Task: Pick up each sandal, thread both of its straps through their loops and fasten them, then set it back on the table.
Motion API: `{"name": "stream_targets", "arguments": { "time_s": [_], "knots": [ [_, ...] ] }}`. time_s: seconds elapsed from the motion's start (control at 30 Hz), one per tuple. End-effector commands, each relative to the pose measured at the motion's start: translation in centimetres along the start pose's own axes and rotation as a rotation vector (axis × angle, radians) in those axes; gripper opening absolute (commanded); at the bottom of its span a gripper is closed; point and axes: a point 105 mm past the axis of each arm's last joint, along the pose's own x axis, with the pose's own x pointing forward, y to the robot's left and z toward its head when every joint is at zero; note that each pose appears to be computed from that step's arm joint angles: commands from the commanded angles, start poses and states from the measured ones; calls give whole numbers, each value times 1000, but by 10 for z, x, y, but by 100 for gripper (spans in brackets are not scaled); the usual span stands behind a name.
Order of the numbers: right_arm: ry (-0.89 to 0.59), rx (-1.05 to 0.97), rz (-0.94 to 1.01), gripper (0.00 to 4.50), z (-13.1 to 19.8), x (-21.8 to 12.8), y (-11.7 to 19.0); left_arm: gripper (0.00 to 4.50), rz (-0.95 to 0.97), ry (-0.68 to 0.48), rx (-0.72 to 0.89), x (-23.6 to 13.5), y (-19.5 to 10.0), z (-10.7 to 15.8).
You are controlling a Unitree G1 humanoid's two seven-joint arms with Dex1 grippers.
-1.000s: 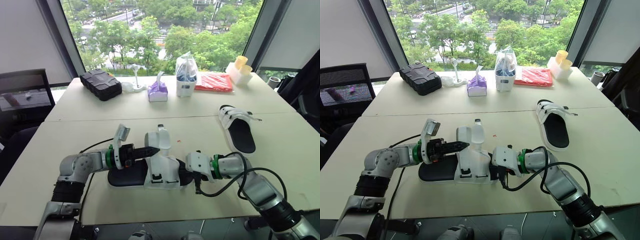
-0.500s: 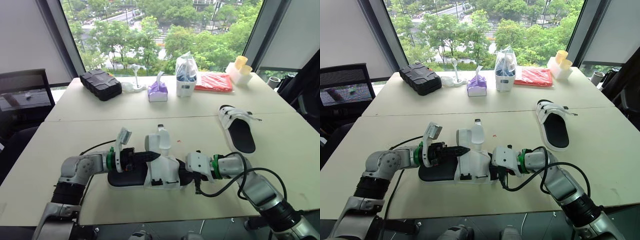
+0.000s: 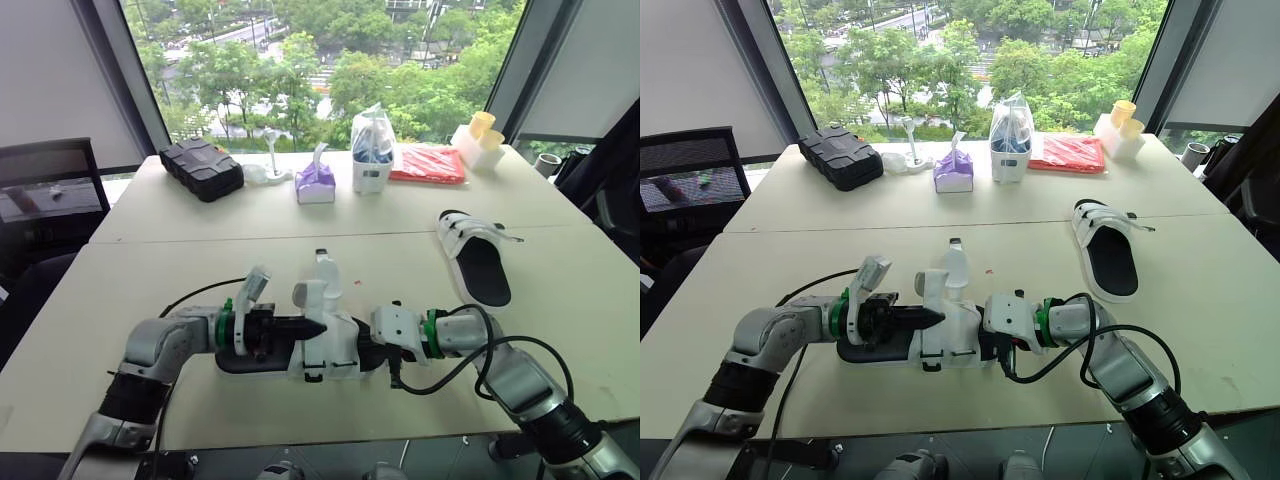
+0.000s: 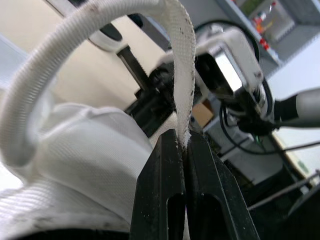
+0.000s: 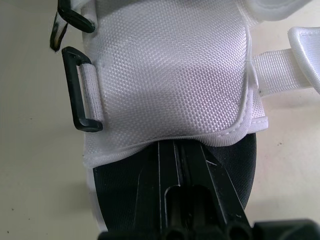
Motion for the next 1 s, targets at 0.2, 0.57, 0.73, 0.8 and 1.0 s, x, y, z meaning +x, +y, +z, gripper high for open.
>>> {"name": "stream_targets", "arguments": {
  "time_s": [0.2, 0.57, 0.73, 0.8, 1.0],
  "knots": [
    [27, 7, -3, 0, -6, 2, 3, 9, 23, 58, 130, -2, -4, -12],
    [27, 8, -1, 0, -6, 2, 4, 191, 119, 82, 188, -14, -3, -15],
    [27, 12, -1, 0, -6, 2, 5, 442, 171, 12, 247, -25, -14, -1],
    [28, 15, -1, 0, -7, 2, 5, 447, 192, -15, 246, -33, -22, 4],
    [27, 16, -1, 0, -7, 2, 7, 447, 212, -3, 181, -44, -41, -17]
  ]
}}
